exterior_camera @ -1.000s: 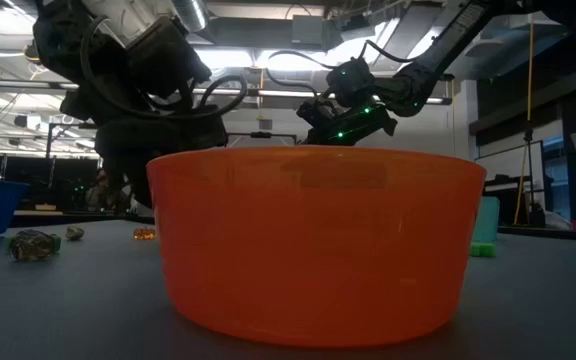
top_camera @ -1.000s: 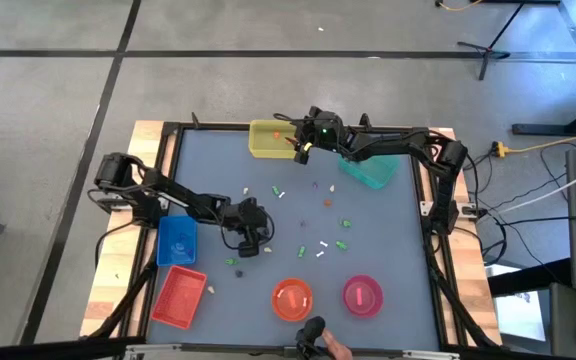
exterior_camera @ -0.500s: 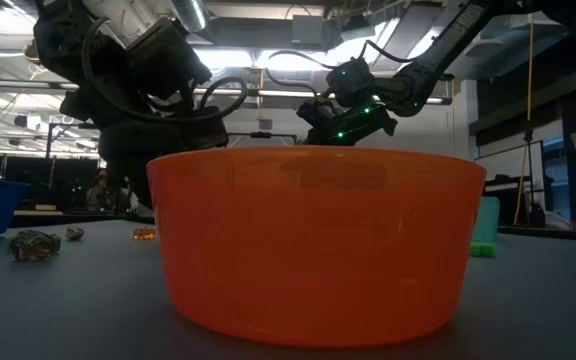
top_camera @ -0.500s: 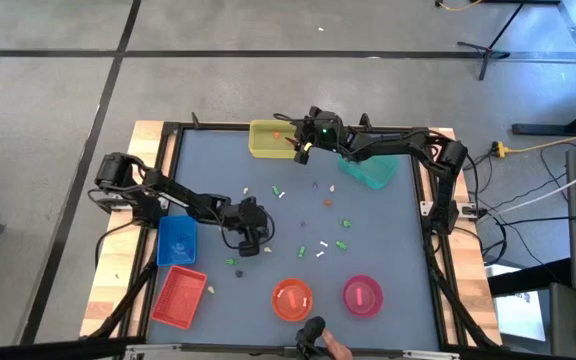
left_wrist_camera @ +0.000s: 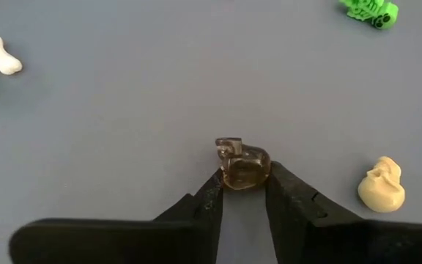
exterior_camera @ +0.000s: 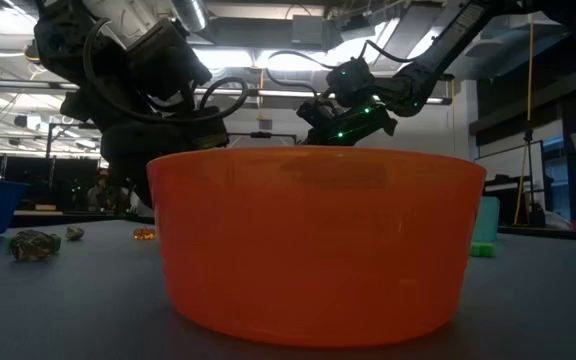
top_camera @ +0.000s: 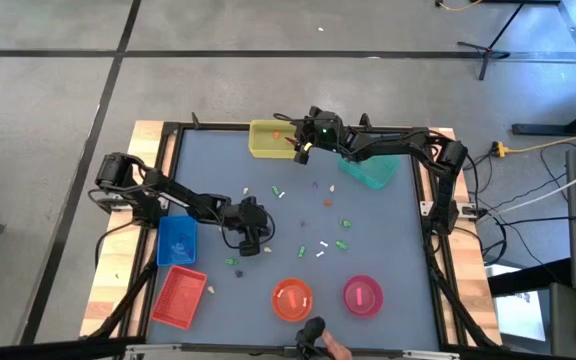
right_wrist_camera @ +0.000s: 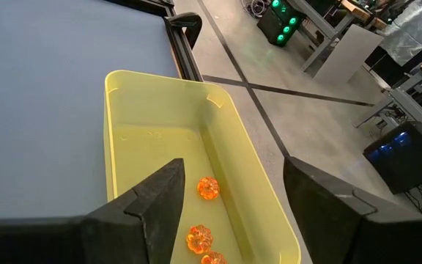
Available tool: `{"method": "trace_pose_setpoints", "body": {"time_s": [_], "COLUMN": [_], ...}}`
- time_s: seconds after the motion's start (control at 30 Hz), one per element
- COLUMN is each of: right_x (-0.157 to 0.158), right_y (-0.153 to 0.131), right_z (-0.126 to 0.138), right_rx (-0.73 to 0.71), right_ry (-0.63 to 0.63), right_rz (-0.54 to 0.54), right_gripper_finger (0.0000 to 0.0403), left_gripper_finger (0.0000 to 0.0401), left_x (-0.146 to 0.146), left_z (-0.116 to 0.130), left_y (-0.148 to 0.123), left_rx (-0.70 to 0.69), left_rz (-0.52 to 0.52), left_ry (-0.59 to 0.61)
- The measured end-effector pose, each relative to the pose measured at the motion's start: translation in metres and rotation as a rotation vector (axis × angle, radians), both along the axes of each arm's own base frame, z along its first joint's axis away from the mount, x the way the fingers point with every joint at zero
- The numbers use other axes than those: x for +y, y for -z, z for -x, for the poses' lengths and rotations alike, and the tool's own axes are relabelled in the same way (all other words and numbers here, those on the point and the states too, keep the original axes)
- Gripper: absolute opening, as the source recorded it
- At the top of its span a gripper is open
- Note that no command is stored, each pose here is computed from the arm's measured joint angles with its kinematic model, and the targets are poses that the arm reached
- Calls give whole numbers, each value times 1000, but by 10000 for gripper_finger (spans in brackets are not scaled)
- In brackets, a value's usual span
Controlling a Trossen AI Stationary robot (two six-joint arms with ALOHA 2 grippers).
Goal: Sort Halloween decoration
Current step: Put the black skull toy into the light blue bin
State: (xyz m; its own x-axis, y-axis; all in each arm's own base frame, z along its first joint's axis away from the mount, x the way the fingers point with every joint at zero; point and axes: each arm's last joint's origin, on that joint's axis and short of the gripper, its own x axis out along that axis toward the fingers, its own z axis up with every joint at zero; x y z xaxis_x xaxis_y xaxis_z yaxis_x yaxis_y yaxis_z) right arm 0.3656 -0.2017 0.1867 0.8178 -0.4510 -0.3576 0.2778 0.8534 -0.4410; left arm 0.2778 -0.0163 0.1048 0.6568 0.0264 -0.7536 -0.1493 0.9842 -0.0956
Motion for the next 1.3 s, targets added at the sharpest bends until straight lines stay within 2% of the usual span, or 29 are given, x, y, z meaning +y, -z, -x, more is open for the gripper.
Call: {"method": "trace_pose_setpoints", "body": {"time_s": [0.57, 0.73, 1.07, 1.2, 1.3], "right_x": [19, 25, 40, 50, 57], "right_y": [-15, -12, -22, -24, -26], "right_z": [-6, -8, 0, 6, 8], "right_rx": [-28, -20, -9, 36, 39], "right_ry": [-25, -18, -15, -85, -216], "right_rz": [24, -25, -260, -413, -571], "right_gripper_finger": [232, 232, 232, 232, 232], "left_gripper_finger": [60, 60, 60, 60, 60], "left_x": [1, 1, 2, 2, 2], "left_z": [-2, -4, -5, -5, -5], "left_y": [-2, -4, -5, -5, -5], "left_rx": [-34, -63, -80, -82, -82], "left_rz": [-15, -16, -48, -49, -50], "left_ry": [-16, -21, -52, -53, -53]}}
